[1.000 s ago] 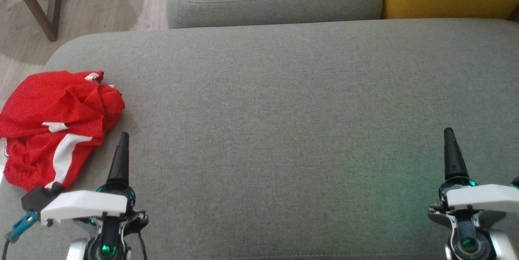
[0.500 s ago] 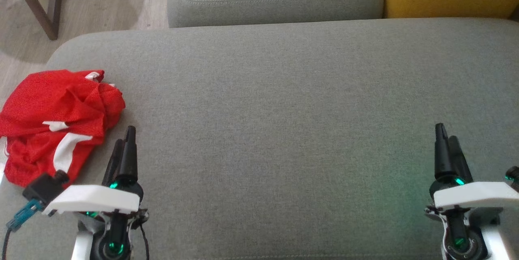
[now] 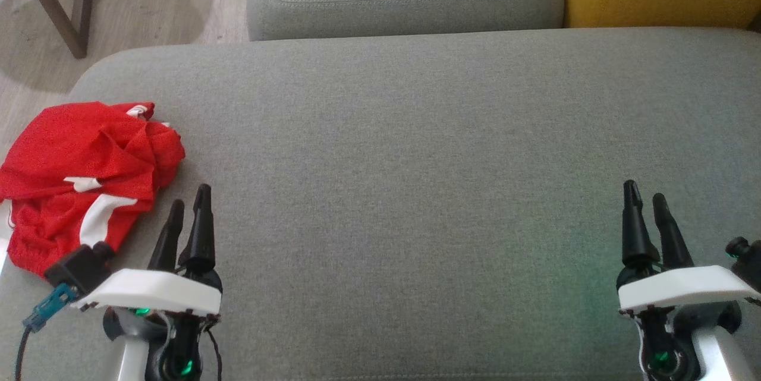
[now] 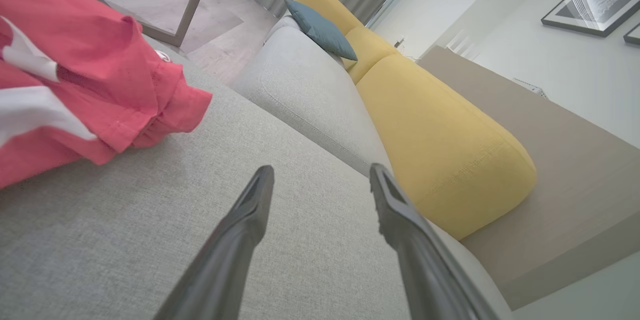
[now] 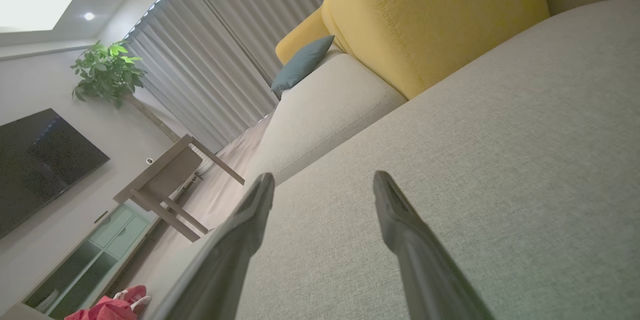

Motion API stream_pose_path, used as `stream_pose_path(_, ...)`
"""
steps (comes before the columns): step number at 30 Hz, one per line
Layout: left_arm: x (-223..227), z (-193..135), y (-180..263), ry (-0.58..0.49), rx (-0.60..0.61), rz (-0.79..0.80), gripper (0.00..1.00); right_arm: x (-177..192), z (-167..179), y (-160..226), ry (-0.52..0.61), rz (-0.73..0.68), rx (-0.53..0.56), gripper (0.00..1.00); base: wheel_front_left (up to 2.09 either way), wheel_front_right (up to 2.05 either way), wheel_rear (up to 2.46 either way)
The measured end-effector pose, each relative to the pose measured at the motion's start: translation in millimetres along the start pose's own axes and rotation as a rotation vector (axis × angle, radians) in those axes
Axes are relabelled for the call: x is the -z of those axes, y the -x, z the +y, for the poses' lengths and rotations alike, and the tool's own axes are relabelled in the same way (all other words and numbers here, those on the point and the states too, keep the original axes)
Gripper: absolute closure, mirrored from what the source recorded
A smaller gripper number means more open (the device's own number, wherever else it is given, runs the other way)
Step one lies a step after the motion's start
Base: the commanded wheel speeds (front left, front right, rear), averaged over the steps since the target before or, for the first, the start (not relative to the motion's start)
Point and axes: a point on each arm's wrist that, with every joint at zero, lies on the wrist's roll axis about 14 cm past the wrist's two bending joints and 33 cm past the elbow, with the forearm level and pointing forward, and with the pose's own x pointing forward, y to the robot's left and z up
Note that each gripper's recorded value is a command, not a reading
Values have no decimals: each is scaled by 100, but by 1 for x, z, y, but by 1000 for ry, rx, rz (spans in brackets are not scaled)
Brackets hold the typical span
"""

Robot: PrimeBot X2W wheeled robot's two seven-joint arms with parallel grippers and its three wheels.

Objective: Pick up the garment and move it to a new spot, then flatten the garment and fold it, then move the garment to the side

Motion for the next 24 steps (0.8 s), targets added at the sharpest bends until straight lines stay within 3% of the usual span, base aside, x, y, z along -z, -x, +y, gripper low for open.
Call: stream_pose_path(24,4,-8,1,-301,40,-14,0,11,9,-2,275,29,-47,0,0,0,0)
